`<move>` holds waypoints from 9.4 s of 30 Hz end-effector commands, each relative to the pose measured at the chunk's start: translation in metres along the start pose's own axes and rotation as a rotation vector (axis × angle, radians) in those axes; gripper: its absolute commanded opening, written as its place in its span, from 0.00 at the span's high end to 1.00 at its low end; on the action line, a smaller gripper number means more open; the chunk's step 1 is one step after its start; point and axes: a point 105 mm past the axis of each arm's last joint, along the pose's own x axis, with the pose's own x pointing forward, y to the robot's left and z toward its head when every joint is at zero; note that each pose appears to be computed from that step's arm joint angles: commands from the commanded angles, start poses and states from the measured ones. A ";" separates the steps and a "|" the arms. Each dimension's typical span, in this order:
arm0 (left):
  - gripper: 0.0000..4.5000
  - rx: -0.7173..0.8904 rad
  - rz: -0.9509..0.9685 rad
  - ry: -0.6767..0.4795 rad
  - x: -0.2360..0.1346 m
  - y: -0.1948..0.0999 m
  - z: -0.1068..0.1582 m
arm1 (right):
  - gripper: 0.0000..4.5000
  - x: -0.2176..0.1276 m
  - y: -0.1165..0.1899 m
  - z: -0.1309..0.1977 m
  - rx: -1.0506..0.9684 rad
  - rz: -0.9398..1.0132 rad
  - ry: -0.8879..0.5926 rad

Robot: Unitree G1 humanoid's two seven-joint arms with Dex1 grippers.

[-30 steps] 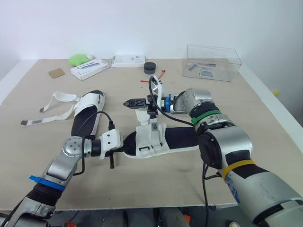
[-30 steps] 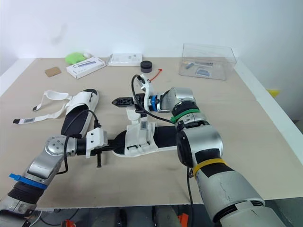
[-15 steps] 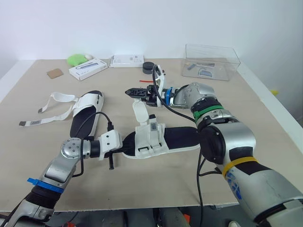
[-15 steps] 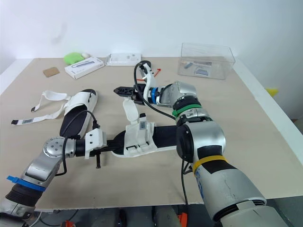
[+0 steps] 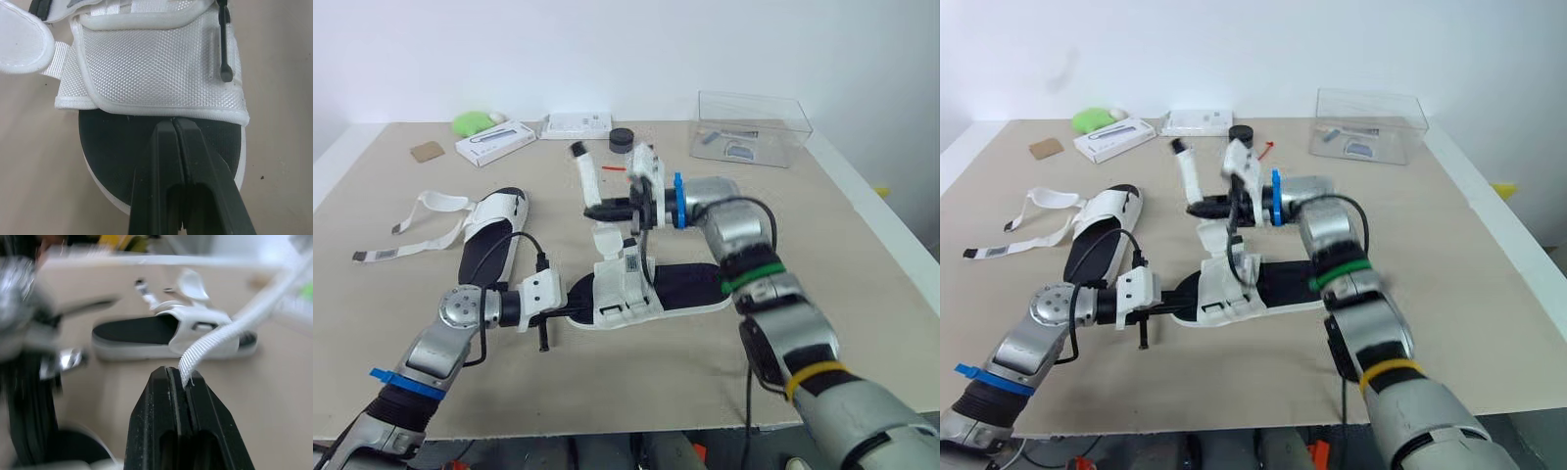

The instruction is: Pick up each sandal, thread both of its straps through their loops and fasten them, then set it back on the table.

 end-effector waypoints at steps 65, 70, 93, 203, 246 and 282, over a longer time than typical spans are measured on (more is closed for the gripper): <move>1.00 -0.065 -0.106 0.094 0.000 -0.017 -0.022 | 0.31 -0.047 0.151 -0.022 1.020 0.014 0.267; 1.00 -0.069 -0.098 0.088 0.001 -0.017 -0.021 | 0.71 -0.043 0.157 -0.018 1.099 0.047 0.265; 1.00 -0.067 -0.094 0.077 0.008 -0.015 -0.021 | 0.99 -0.035 0.066 0.020 1.293 -0.036 0.121; 1.00 -0.082 -0.084 0.091 0.011 -0.022 -0.027 | 0.31 -0.031 0.059 0.014 1.087 -0.103 0.289; 1.00 -0.086 -0.093 0.106 0.005 -0.022 -0.030 | 0.97 -0.026 0.084 -0.006 0.966 -0.199 0.309; 1.00 -0.093 -0.086 0.106 0.008 -0.024 -0.032 | 1.00 -0.019 0.093 0.000 1.108 -0.092 0.290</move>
